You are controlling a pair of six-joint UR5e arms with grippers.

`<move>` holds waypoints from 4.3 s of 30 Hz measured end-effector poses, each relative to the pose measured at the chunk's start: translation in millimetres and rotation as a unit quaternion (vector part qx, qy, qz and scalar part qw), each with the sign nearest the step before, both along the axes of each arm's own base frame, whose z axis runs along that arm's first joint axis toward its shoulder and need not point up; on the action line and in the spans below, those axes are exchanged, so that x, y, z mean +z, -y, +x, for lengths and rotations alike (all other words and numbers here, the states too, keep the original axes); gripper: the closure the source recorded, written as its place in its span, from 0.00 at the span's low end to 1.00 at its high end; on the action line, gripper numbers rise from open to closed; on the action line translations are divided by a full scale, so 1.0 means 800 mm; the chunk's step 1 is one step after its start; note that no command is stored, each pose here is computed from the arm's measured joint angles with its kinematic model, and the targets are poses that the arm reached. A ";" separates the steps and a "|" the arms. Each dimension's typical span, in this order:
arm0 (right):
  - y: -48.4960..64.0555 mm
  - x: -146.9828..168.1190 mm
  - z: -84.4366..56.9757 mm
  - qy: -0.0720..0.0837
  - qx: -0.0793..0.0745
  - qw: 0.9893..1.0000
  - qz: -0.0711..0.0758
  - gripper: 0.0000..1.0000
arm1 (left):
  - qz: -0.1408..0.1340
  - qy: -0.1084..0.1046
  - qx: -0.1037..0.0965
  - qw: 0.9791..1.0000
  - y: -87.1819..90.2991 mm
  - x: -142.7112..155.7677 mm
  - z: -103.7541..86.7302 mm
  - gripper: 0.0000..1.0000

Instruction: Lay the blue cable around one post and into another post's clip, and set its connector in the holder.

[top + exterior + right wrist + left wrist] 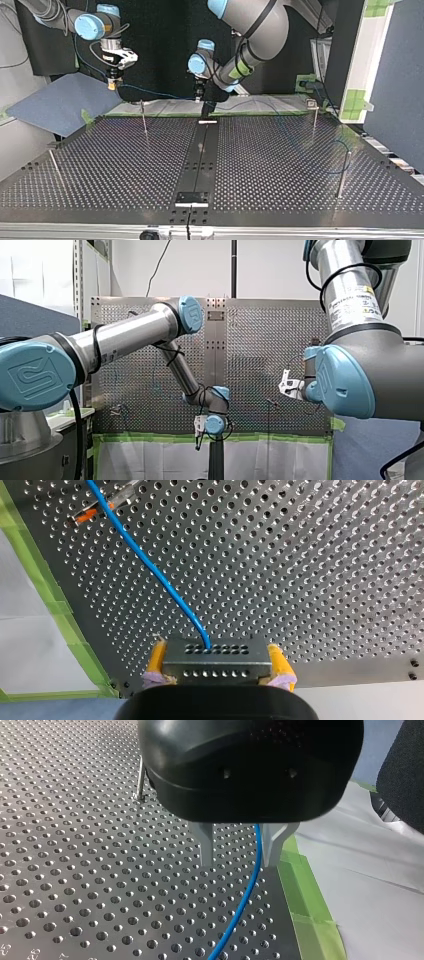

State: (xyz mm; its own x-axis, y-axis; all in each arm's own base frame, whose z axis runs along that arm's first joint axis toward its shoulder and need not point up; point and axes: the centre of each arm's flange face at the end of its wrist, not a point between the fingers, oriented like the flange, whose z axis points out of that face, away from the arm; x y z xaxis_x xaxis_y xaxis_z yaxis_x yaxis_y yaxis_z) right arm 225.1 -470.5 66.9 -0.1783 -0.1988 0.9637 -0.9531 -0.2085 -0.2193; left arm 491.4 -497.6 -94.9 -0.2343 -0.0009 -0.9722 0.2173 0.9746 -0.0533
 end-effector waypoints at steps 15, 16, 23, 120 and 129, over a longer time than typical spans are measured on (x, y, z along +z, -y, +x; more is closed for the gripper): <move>0.000 0.000 0.000 0.000 -0.001 1.000 0.001 1.00 | -0.002 -0.001 -0.004 1.000 0.002 0.000 -0.001 0.80; 0.000 0.000 0.000 0.000 -0.001 1.000 0.001 1.00 | -0.002 -0.001 -0.005 1.000 0.002 0.000 -0.001 0.80; -0.001 -0.001 0.000 -0.001 -0.001 1.000 0.002 1.00 | -0.003 0.001 -0.010 1.000 0.004 0.000 -0.001 0.87; 0.061 -0.044 -0.098 0.023 -0.052 0.998 0.027 1.00 | -0.035 0.034 -0.106 0.993 0.102 0.056 -0.062 0.99; 0.092 -0.027 -0.096 -0.002 -0.018 1.000 0.014 1.00 | -0.031 0.028 -0.102 0.994 0.095 0.055 -0.056 0.99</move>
State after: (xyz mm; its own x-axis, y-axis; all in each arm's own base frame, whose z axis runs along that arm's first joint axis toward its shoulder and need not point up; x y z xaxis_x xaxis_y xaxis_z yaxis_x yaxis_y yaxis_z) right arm 148.3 -543.7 44.9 -0.1828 -0.2200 0.9582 -0.9605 -0.1680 -0.2218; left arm 447.0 -573.6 -51.2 -0.1808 -0.0197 -0.9833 0.4138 0.9055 -0.0942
